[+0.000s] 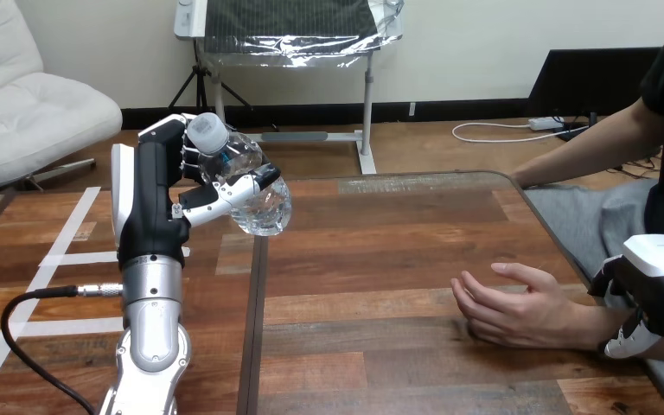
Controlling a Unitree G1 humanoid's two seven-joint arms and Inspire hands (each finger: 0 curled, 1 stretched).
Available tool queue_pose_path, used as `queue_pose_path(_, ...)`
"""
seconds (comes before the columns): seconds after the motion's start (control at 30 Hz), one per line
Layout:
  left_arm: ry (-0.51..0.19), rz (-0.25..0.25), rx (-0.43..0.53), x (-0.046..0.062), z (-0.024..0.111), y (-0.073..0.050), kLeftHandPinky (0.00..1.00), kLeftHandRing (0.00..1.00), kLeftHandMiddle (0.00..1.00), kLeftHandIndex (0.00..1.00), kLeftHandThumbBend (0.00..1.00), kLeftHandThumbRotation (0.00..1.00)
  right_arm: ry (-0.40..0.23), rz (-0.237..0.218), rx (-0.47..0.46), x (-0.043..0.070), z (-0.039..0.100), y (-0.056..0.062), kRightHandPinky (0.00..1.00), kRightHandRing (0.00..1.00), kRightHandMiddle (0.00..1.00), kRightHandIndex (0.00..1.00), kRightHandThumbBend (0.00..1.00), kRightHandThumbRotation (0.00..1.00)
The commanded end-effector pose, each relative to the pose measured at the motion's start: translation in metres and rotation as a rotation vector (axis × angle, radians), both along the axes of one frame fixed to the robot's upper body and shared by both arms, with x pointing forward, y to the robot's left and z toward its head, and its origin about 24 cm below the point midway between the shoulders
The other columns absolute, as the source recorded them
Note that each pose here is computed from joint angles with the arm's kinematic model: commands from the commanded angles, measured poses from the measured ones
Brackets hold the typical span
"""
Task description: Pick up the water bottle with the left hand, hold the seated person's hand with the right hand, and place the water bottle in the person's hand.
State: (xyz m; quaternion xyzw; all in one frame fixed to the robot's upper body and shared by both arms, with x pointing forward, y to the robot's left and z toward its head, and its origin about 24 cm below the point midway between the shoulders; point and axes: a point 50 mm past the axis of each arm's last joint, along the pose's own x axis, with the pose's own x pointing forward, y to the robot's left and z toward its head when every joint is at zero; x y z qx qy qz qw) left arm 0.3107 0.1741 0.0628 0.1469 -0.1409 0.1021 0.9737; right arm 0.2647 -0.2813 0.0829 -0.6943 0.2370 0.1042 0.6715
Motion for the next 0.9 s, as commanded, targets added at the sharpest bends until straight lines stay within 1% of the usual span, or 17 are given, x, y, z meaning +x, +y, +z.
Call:
queue_pose_path(0.0,-0.14,-0.012,-0.002,0.0067,0.0324,-0.0013,0.37,0.42,0.46,0.46,0.73,0.0,-0.091,0.02,-0.038,0.0133,0.0222,-0.0011,0.64,0.73,0.78,0.76,0.58,0.0)
queue_pose_path(0.37,-0.143,-0.02,-0.02,0.0064,0.0321,-0.0014,0.38,0.42,0.46,0.46,0.72,0.0,-0.091,0.026,-0.032,0.0138,0.0207,-0.0024,0.62,0.71,0.78,0.77,0.58,0.0)
queue_pose_path(0.87,-0.142,-0.015,-0.007,0.0059,0.0322,-0.001,0.38,0.42,0.46,0.46,0.73,0.0,-0.082,0.023,-0.023,0.0149,0.0212,-0.0025,0.6,0.69,0.76,0.76,0.58,0.0)
